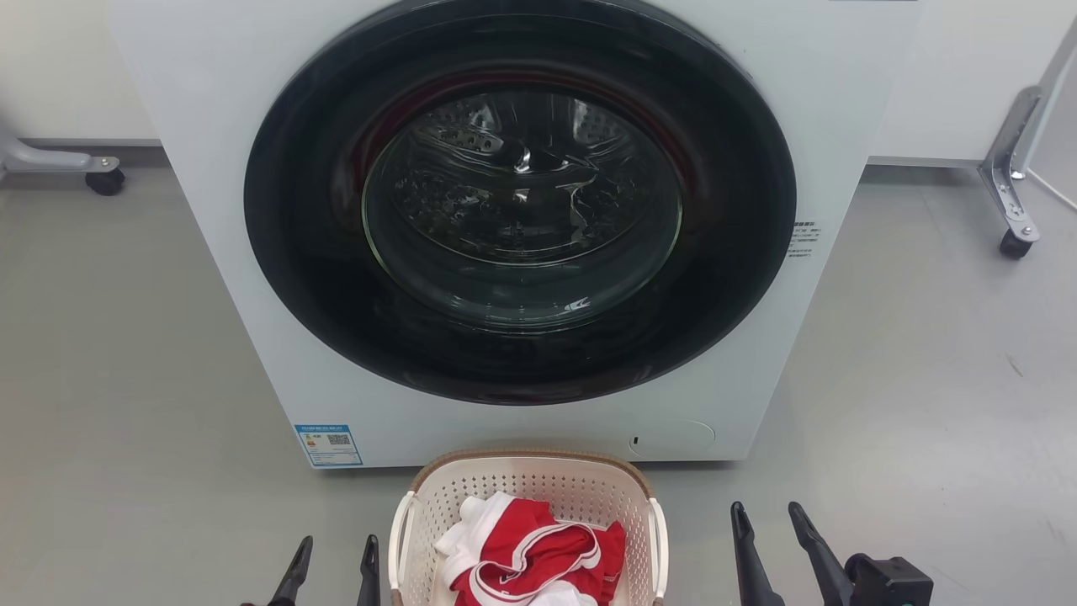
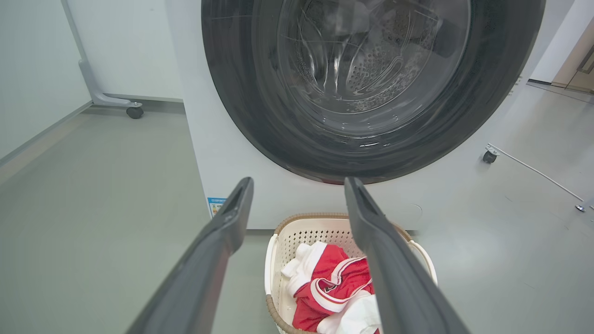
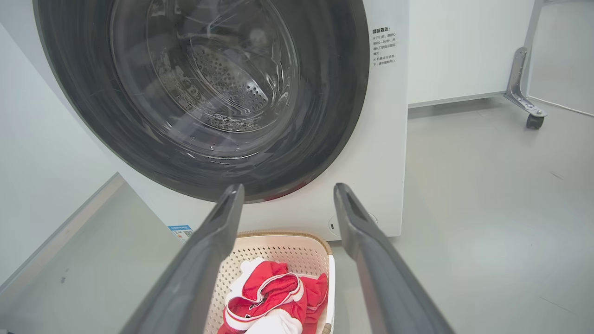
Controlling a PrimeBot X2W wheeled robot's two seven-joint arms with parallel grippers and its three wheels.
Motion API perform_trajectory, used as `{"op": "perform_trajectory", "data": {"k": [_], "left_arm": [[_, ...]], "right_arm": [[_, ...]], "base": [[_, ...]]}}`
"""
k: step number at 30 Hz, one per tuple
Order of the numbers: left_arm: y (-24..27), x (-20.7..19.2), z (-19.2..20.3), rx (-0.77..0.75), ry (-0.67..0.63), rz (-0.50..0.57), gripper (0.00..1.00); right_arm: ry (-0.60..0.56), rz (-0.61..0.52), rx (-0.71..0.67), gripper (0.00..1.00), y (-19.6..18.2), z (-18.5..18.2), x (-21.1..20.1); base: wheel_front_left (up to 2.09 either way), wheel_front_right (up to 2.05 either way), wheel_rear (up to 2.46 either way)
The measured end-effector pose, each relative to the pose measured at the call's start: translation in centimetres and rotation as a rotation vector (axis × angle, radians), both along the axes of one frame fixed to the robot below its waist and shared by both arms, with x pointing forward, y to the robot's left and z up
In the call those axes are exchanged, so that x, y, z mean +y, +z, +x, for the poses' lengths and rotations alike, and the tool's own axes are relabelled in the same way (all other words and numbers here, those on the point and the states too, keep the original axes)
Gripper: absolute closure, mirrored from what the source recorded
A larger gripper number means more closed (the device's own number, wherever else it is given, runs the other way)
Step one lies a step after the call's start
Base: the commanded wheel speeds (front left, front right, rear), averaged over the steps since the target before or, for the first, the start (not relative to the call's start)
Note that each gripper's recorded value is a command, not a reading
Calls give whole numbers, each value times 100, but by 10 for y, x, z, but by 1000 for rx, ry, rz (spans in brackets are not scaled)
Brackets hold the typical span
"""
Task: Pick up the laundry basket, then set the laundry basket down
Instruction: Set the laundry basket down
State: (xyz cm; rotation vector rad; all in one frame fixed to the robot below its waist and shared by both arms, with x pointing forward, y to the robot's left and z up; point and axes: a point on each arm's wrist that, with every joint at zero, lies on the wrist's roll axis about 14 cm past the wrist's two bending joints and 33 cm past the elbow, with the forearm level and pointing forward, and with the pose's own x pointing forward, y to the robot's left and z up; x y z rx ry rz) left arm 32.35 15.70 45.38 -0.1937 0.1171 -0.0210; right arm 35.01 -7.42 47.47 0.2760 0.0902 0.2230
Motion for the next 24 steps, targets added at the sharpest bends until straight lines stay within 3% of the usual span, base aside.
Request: {"op": "perform_trajectory", "data": {"k": [24], "left_arm": [[14,3,0,-52,25,15,0]], "right_arm": [[-47,-25,-46,0,10,-3,-10]], "base": [[0,0,0]]}}
